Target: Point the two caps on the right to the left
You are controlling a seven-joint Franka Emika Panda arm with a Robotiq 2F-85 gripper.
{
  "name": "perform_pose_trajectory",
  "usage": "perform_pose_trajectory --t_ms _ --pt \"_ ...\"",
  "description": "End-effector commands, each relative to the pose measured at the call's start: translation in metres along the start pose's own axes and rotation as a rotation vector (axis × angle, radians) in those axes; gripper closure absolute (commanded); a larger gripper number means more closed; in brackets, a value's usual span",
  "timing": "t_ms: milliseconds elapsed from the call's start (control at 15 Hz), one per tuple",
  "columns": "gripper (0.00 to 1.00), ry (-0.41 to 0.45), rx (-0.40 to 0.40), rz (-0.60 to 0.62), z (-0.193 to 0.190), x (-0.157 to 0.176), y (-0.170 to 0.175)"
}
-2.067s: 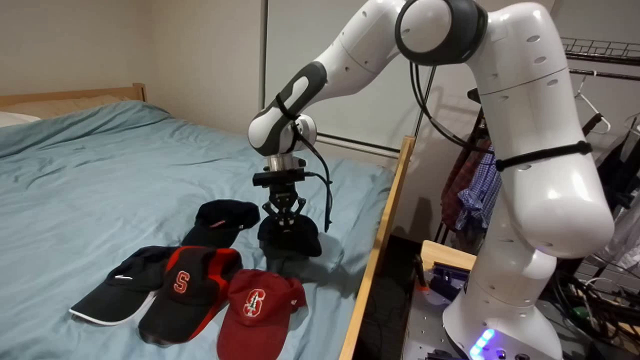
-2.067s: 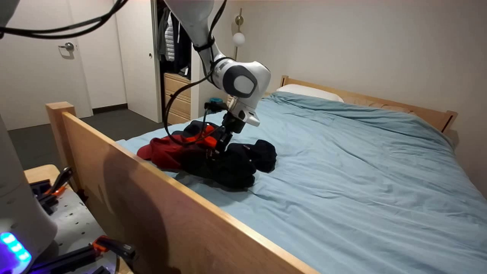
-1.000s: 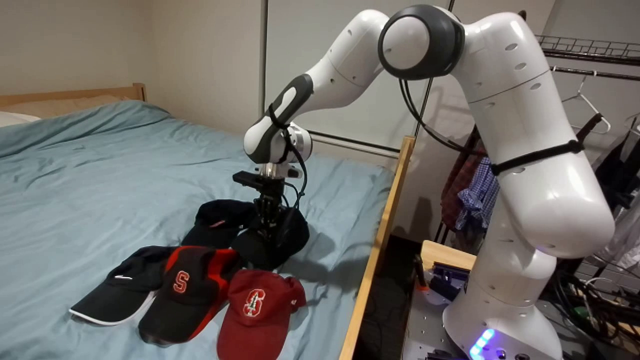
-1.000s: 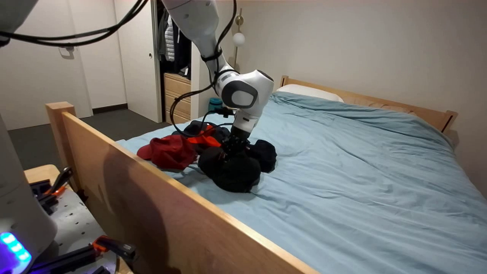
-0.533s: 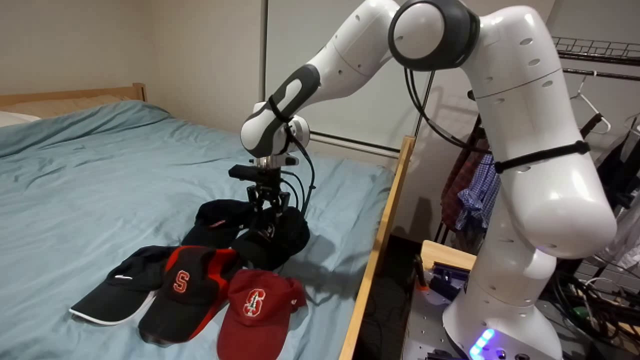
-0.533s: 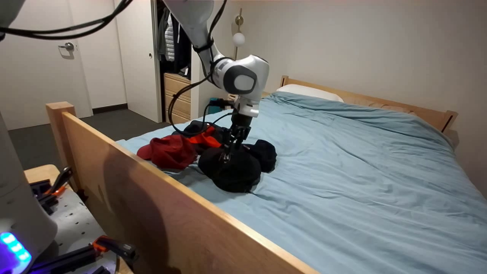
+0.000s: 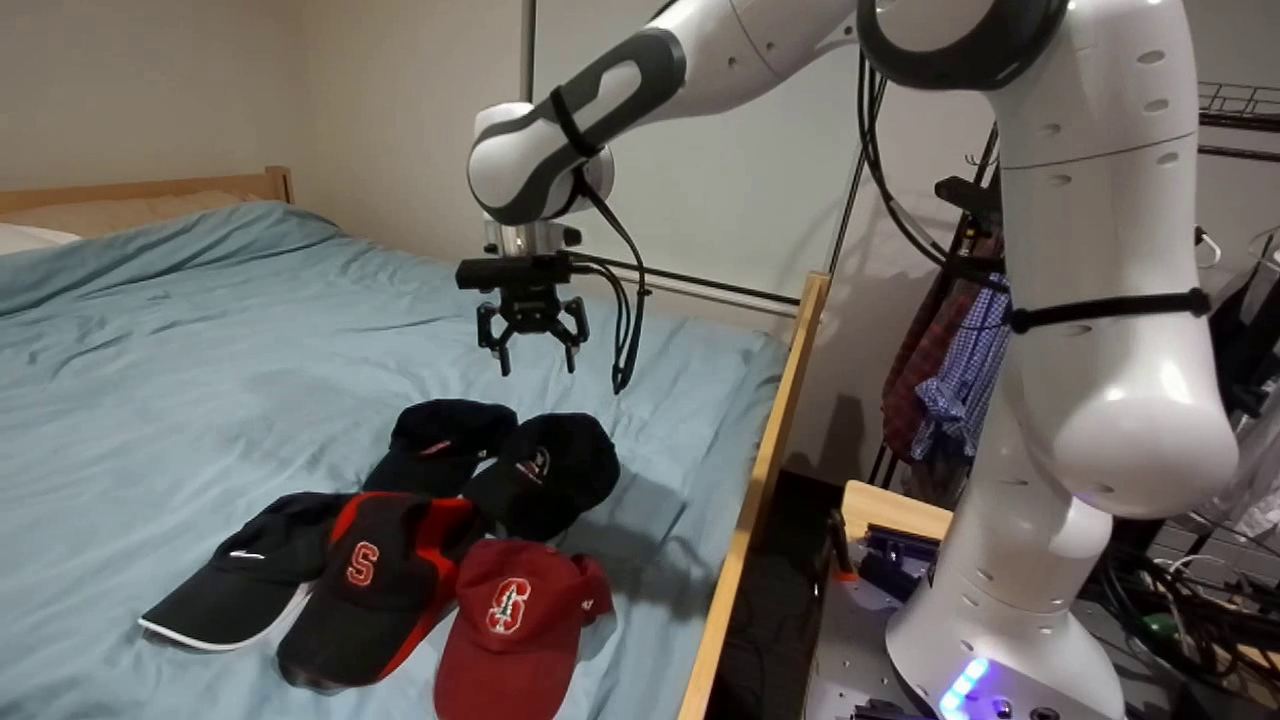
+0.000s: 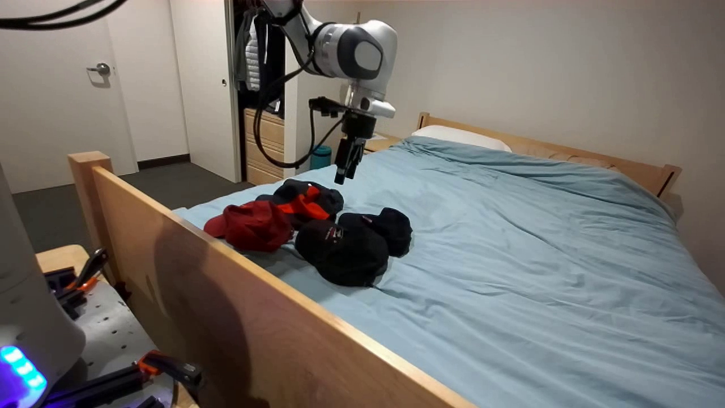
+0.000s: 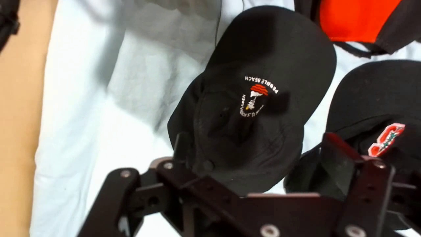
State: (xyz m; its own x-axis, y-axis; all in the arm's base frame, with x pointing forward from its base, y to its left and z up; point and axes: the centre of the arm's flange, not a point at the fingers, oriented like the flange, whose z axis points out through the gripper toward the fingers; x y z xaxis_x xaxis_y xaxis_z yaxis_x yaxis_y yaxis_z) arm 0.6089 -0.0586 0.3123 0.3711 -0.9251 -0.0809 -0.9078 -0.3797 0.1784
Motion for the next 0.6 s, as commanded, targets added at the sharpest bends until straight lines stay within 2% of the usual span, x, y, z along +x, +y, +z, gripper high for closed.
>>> perform_pose_trajectory --t_ms 0,333,533 --pt "0.0 0.043 -0.038 -0.188 -0.02 -0.038 -0.027" --pt "0.0 0.126 -0.065 -0.426 -0.032 -0.113 -0.061" --pt "0.0 0.2 -0.086 -0.567 -0.044 -0.141 -0.07"
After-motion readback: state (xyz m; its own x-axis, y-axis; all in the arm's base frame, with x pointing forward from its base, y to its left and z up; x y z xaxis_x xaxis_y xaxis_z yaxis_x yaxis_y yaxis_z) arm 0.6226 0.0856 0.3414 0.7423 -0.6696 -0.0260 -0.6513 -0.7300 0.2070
